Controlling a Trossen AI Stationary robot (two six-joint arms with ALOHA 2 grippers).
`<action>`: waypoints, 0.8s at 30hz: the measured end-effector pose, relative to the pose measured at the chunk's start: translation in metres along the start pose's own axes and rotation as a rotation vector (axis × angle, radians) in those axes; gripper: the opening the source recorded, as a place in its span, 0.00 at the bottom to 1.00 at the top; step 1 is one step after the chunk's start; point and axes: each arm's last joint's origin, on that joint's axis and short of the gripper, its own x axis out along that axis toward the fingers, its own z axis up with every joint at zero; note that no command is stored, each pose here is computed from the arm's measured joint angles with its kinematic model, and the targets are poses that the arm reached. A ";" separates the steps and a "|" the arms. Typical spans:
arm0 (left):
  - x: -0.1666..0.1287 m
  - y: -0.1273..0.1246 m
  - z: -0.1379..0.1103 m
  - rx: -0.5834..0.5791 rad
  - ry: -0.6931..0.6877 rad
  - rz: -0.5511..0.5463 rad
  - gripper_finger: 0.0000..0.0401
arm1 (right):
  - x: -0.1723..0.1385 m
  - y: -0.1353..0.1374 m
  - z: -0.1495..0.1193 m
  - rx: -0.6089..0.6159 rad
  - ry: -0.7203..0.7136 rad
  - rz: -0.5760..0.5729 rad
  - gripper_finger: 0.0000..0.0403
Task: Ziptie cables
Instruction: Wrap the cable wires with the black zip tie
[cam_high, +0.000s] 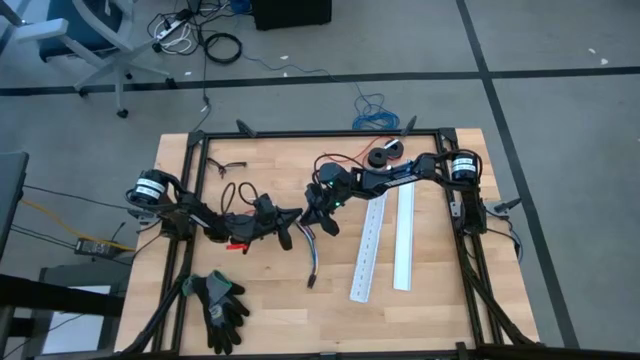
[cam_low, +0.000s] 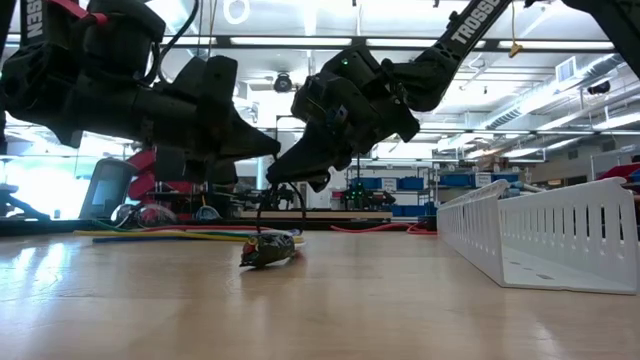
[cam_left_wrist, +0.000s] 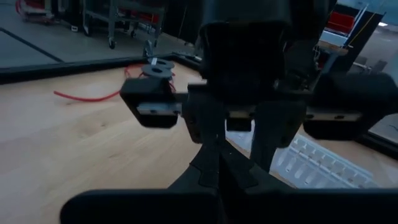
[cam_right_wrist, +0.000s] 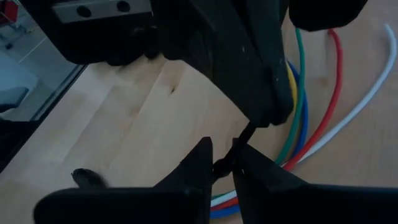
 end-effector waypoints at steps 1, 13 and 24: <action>0.000 0.000 0.001 0.003 -0.010 -0.002 0.00 | 0.001 0.001 0.000 0.001 0.004 0.001 0.11; -0.001 -0.001 0.009 0.023 -0.101 0.048 0.00 | 0.010 0.015 -0.004 -0.006 0.042 0.010 0.11; -0.004 0.001 0.024 0.069 -0.248 0.221 0.00 | 0.019 0.028 -0.012 -0.041 0.118 -0.048 0.11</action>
